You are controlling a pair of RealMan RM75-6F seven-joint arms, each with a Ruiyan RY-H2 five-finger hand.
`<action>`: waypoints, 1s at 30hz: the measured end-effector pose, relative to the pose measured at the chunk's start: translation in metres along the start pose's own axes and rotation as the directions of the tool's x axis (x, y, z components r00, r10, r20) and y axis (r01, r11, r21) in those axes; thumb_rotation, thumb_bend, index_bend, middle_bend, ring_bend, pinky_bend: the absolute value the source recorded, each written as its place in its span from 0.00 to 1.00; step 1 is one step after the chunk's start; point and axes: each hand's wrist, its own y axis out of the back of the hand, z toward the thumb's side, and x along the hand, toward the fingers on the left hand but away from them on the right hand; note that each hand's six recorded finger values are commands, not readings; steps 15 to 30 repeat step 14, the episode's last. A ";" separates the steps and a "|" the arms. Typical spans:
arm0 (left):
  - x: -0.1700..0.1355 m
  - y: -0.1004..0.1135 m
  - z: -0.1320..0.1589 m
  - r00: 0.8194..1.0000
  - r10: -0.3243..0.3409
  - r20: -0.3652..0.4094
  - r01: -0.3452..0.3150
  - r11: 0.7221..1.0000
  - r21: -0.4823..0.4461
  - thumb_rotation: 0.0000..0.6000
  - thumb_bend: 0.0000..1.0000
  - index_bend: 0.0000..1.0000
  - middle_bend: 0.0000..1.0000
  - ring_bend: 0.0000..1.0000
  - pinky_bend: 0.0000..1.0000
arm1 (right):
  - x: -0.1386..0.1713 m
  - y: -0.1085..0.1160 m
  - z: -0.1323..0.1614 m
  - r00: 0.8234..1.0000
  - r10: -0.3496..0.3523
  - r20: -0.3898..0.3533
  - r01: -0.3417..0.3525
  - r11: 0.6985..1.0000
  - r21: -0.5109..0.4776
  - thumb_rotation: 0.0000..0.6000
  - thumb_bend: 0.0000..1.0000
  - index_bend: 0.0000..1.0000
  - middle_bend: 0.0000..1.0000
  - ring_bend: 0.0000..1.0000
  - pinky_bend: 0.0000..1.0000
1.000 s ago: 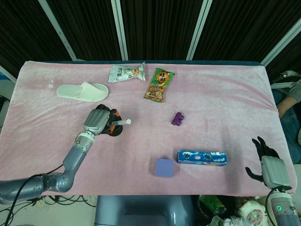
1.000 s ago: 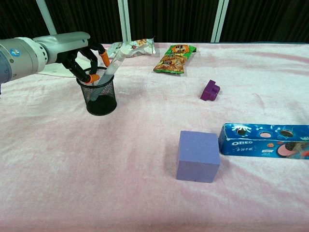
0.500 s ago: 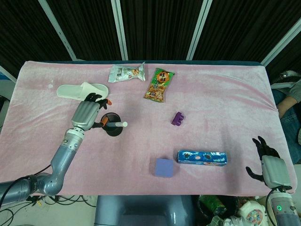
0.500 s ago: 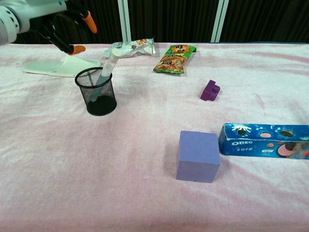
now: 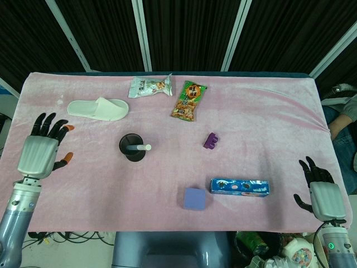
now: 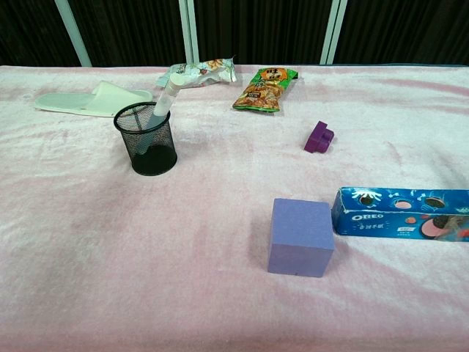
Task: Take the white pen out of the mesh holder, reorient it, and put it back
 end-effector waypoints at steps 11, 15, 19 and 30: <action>-0.056 -0.027 -0.064 0.992 -0.062 -0.113 0.057 0.997 -0.042 1.00 0.21 0.25 0.18 0.02 0.02 | 0.002 0.006 0.007 0.995 -0.073 -0.068 0.077 0.996 0.051 1.00 0.17 0.00 0.00 0.13 0.14; -0.064 -0.039 -0.075 0.988 -0.087 -0.131 0.079 0.995 -0.064 1.00 0.21 0.25 0.18 0.02 0.01 | 0.002 0.008 0.006 0.994 -0.085 -0.069 0.088 0.995 0.046 1.00 0.17 0.00 0.00 0.13 0.14; -0.064 -0.039 -0.075 0.988 -0.087 -0.131 0.079 0.995 -0.064 1.00 0.21 0.25 0.18 0.02 0.01 | 0.002 0.008 0.006 0.994 -0.085 -0.069 0.088 0.995 0.046 1.00 0.17 0.00 0.00 0.13 0.14; -0.064 -0.039 -0.075 0.988 -0.087 -0.131 0.079 0.995 -0.064 1.00 0.21 0.25 0.18 0.02 0.01 | 0.002 0.008 0.006 0.994 -0.085 -0.069 0.088 0.995 0.046 1.00 0.17 0.00 0.00 0.13 0.14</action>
